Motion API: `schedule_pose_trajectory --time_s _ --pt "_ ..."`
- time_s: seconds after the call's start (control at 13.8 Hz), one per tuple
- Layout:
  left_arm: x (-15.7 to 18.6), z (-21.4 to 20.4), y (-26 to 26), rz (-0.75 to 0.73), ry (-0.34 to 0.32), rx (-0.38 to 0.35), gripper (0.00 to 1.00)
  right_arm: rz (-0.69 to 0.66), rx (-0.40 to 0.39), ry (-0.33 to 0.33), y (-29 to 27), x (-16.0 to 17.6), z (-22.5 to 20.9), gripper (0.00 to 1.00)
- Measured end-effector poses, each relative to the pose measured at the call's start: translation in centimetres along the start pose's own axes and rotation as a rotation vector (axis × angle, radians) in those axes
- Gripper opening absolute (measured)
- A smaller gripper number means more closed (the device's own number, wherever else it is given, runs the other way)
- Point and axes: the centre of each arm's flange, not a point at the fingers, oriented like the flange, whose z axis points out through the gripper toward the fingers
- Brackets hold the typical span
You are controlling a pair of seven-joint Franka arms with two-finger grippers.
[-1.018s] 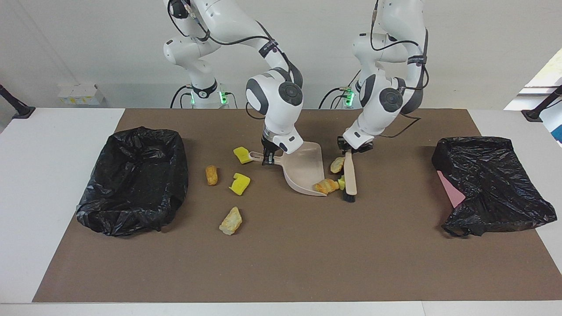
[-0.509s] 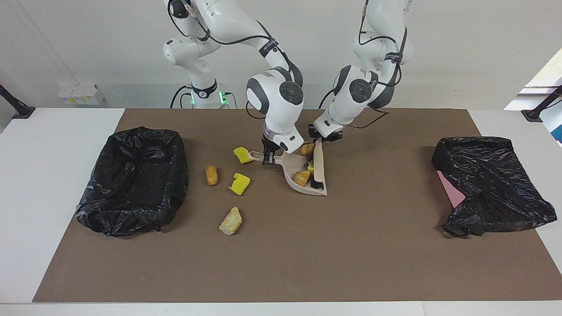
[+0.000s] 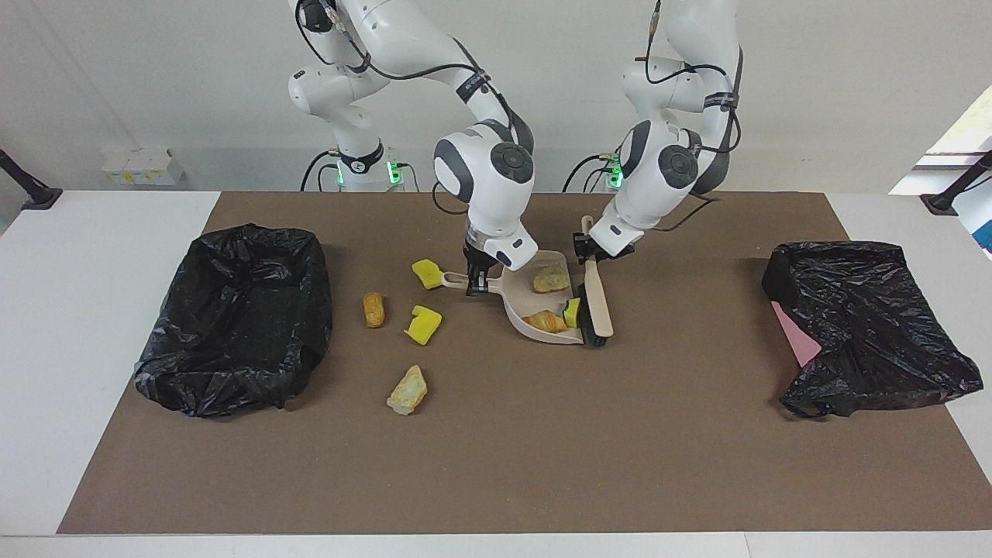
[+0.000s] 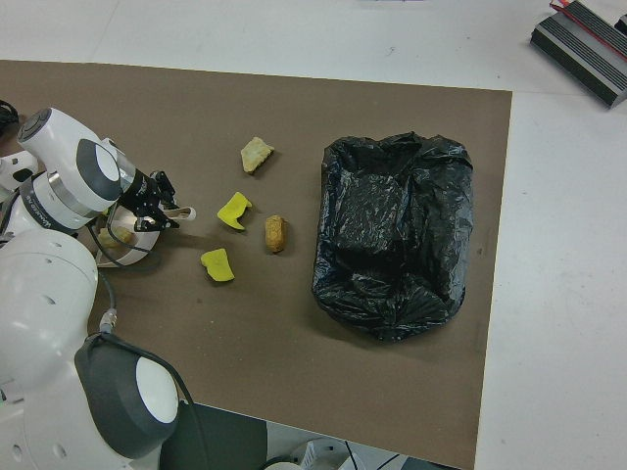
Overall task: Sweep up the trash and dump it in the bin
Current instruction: 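Sweep crumbs and sponge into the dustpan with the left gripper's brush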
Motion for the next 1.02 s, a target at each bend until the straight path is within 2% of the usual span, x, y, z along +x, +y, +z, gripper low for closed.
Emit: schedule_pose_trajectory --time_s 0.22,0.44,0.58,1.02 --pt "0.7 -1.5 -2.8 -0.033 0.012 0.02 0.26 -0.002 -0.01 0.008 0.2 -0.1 0.0 0.31" --pt "0.9 -3.1 -4.0 -0.04 0.012 0.039 0.26 -0.014 -0.015 0.019 1.2 -1.7 0.0 0.31" --pt "0.8 -3.5 -4.1 -0.04 0.014 0.041 0.26 -0.022 -0.015 0.023 1.8 -2.8 -0.2 0.31" --pt "0.1 -3.1 -2.0 -0.066 0.028 0.042 0.26 -0.043 -0.013 0.027 0.3 -2.7 1.0 0.31"
